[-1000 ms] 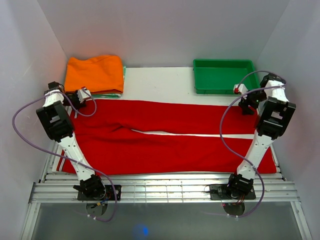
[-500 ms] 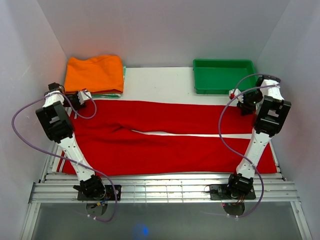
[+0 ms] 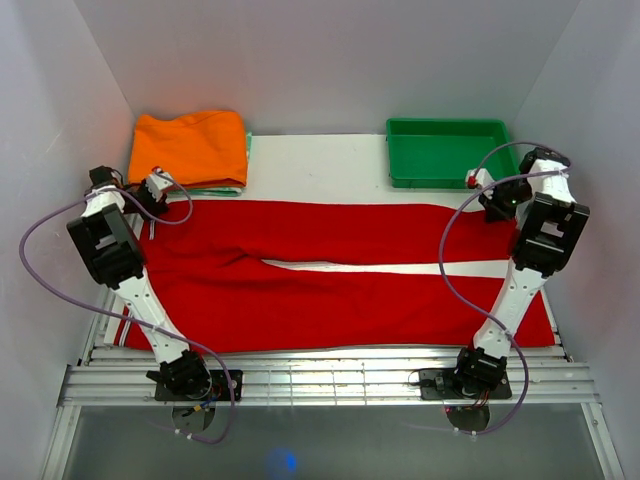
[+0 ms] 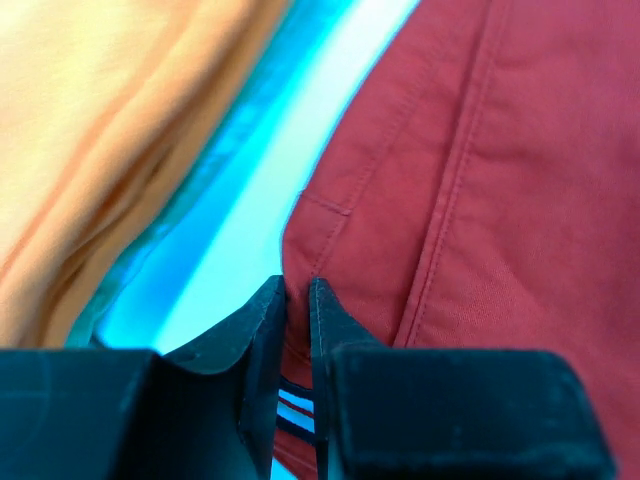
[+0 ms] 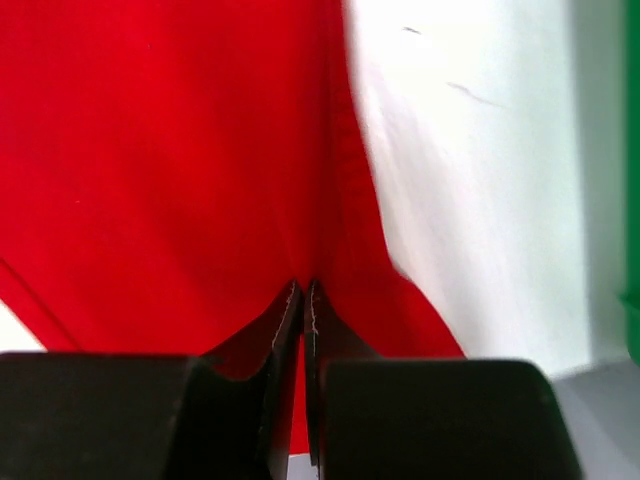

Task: Fold and stack the trousers
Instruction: Fold the trousers

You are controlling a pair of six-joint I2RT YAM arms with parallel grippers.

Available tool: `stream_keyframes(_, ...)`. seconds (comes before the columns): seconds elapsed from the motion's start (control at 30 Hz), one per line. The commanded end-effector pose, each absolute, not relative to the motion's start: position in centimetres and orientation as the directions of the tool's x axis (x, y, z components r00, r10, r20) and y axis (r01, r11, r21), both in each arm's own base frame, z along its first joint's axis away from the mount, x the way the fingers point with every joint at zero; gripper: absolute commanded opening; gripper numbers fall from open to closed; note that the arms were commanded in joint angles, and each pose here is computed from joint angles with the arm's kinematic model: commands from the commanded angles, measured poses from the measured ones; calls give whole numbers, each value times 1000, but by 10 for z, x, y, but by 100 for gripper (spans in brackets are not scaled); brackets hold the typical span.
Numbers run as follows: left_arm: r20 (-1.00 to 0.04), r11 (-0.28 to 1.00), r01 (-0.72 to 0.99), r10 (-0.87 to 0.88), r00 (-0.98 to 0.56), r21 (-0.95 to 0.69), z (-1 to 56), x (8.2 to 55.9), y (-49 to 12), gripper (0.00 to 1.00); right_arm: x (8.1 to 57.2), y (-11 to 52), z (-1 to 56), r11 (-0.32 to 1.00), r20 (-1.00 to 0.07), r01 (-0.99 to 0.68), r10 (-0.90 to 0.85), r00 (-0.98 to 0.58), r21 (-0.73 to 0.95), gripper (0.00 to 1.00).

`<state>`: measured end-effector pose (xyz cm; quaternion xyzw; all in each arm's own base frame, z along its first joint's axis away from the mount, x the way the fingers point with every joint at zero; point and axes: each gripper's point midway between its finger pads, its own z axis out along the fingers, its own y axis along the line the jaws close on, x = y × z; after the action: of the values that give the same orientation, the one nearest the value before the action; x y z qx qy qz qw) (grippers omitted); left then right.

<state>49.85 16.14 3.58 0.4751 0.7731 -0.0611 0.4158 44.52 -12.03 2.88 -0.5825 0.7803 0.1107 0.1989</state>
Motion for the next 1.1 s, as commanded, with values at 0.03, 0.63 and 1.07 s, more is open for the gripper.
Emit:
stream_keyframes(0.03, -796, 660, 642, 592, -123, 391, 131, 514, 176, 0, 467, -142, 118, 423, -532, -857, -818, -221, -294, 8)
stream_keyframes(0.63, -767, 676, 406, 631, 111, 615, 235, 322, 167, 0, 305, -153, 179, 315, -477, -684, -877, 54, -658, 8)
stream_keyframes(1.07, -714, 614, 730, 652, -255, 300, 80, 175, 155, 0, 162, -164, 72, 132, -341, -906, -940, 15, -401, 8)
